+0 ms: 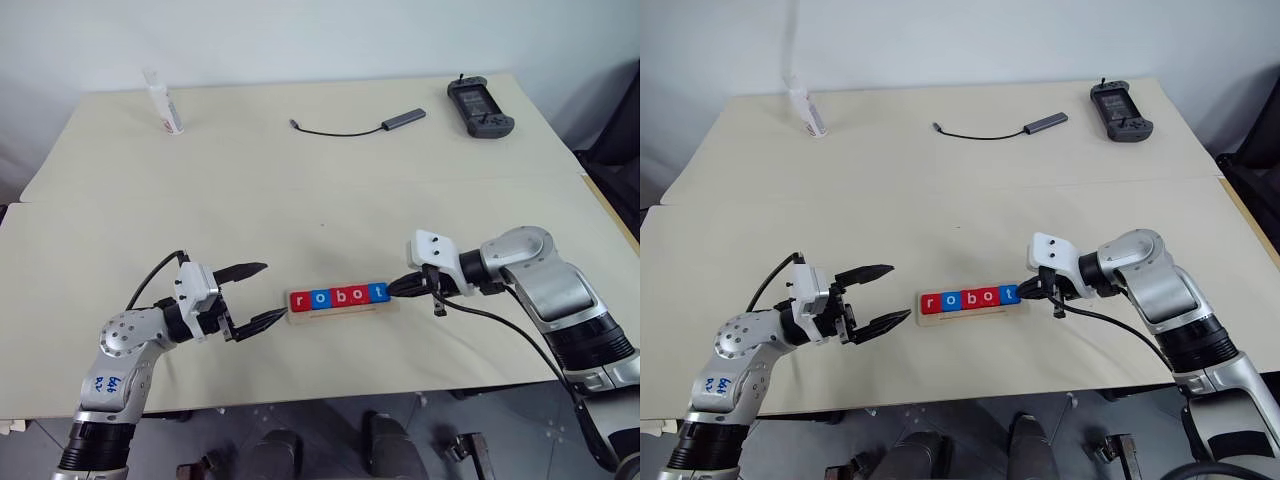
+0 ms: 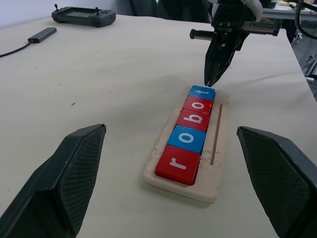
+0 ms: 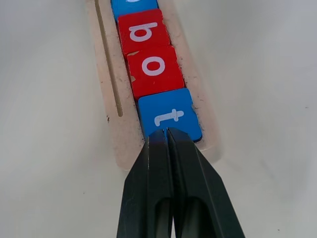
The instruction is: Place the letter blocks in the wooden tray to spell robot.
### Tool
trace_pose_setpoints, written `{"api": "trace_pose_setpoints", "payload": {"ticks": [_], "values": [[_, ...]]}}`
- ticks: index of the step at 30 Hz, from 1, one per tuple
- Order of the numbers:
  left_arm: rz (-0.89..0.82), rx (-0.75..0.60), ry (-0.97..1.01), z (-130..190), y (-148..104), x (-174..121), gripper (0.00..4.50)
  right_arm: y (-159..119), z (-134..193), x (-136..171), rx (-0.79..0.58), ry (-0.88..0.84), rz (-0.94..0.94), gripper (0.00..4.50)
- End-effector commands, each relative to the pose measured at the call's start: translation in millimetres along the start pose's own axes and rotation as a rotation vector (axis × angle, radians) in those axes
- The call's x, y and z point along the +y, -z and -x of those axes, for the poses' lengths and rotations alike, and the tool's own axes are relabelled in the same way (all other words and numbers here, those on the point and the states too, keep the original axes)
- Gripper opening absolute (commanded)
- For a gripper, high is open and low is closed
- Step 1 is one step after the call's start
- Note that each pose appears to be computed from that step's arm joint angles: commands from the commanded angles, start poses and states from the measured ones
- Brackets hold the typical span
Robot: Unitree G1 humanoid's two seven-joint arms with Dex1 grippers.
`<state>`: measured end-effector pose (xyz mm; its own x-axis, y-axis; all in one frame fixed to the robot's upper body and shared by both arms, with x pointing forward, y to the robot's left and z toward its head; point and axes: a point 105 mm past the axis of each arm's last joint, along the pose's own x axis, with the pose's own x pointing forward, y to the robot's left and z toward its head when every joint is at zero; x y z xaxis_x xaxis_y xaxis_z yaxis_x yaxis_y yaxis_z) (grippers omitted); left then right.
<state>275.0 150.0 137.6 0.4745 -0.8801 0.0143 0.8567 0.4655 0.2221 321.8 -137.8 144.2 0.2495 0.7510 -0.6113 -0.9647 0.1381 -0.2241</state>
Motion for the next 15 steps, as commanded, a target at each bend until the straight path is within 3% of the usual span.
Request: {"api": "trace_pose_setpoints", "payload": {"ticks": [1, 3, 7, 14, 15], "values": [[-0.048, -0.017, -0.004, 4, -10, 0, 4.5, -18, 25, -2, -0.125, 0.058, -0.006, 0.24], [-0.052, -0.006, -0.012, 8, -9, 1, 4.5, -13, 40, 4, -0.163, 0.081, 0.002, 0.67], [-0.056, 0.033, -0.043, 24, -7, 6, 4.5, 9, 64, 7, -0.204, 0.268, 0.073, 1.99], [-0.064, 0.097, -0.078, 47, 4, 10, 4.5, 26, 81, 32, -0.413, 0.322, 0.002, 4.39], [-0.073, 0.106, -0.093, 48, 5, 12, 4.5, 29, 83, 33, -0.437, 0.336, -0.015, 4.45]]}}
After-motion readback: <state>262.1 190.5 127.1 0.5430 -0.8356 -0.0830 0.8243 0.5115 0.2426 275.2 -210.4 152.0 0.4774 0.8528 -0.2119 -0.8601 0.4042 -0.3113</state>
